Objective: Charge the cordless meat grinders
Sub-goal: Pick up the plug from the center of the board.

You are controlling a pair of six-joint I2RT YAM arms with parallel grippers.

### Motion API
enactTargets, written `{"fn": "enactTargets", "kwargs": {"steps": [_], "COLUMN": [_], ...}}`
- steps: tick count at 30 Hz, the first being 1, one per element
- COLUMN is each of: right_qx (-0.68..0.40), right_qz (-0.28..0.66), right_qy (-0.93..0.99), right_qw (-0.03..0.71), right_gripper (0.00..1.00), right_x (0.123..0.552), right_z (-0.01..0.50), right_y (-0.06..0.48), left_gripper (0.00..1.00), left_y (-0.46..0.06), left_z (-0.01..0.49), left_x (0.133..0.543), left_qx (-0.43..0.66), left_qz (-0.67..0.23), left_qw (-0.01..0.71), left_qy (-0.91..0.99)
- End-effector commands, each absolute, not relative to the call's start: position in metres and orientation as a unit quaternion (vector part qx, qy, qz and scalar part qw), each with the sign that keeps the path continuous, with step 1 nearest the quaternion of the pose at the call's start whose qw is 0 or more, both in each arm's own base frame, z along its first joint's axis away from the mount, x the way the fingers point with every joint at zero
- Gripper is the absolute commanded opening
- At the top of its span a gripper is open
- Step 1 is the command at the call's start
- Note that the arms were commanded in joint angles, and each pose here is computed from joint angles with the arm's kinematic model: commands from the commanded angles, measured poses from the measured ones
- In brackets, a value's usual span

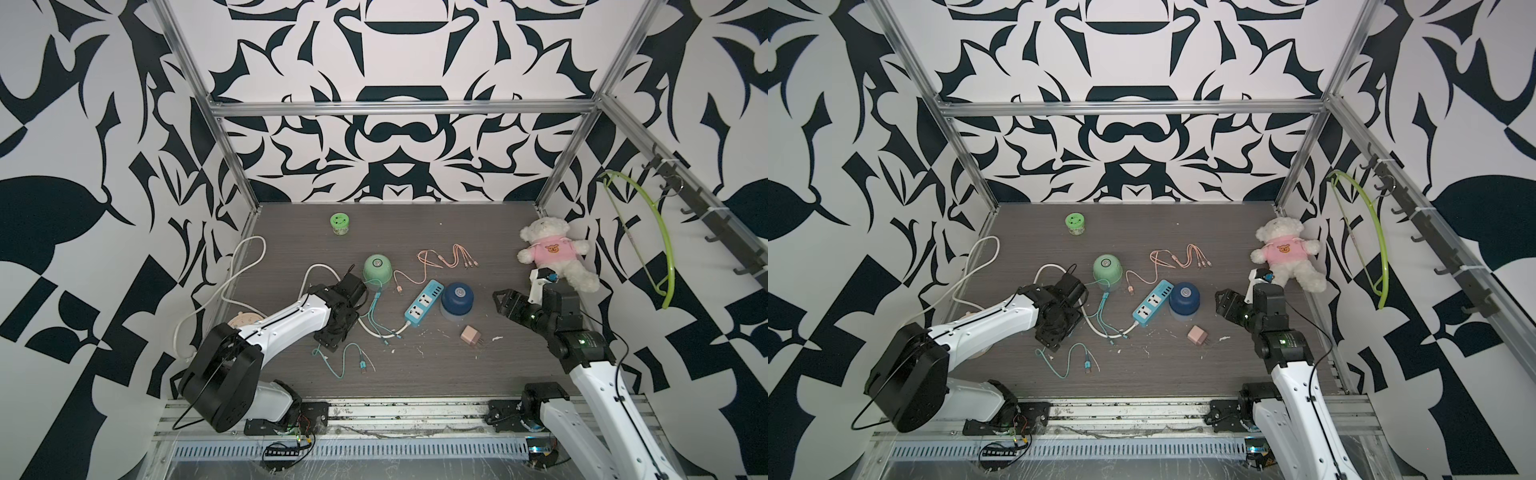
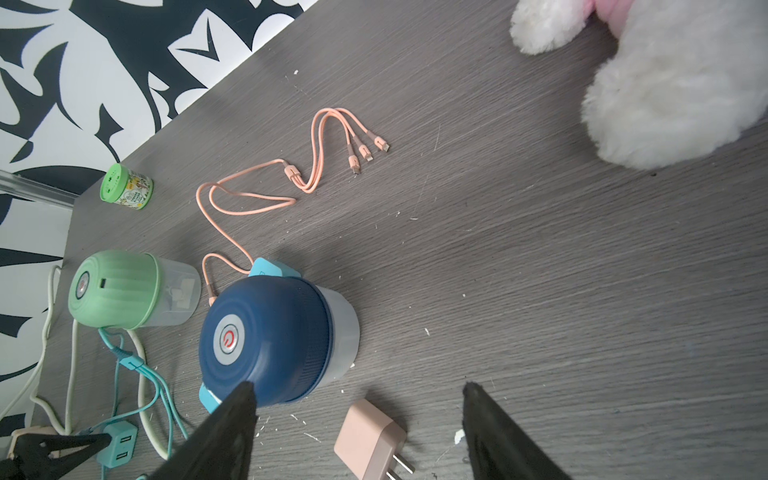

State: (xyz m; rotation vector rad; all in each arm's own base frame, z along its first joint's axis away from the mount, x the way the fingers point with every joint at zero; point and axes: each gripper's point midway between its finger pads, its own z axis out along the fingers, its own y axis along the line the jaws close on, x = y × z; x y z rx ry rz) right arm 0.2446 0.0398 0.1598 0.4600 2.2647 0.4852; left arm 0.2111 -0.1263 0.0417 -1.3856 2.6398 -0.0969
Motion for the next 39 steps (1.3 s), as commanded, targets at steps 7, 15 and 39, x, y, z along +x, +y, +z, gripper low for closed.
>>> {"fn": "enactTargets", "kwargs": {"steps": [7,15,39], "right_qx": [0.170,0.171,0.048], "right_qz": [0.187,0.186,0.247], "right_qy": [0.877,0.879,0.896], "right_qw": [0.409,0.405,0.366], "right_gripper": [0.75,0.75,0.70], "right_x": [0.249,0.249,0.262], "right_z": [0.185,0.184,0.221], "right_y": [0.038,0.038,0.117], "left_gripper": [0.77,0.66,0.21], "left_y": [-0.120,-0.123,-0.137], "left_z": [0.023,0.005,0.121], "left_x": [0.231,0.229,0.224], "left_qx": [-0.497,-0.502,-0.510], "left_qz": [-0.057,-0.053,-0.230], "left_qw": [0.053,0.024,0.079], "left_qy": [0.864,0.863,0.825]}}
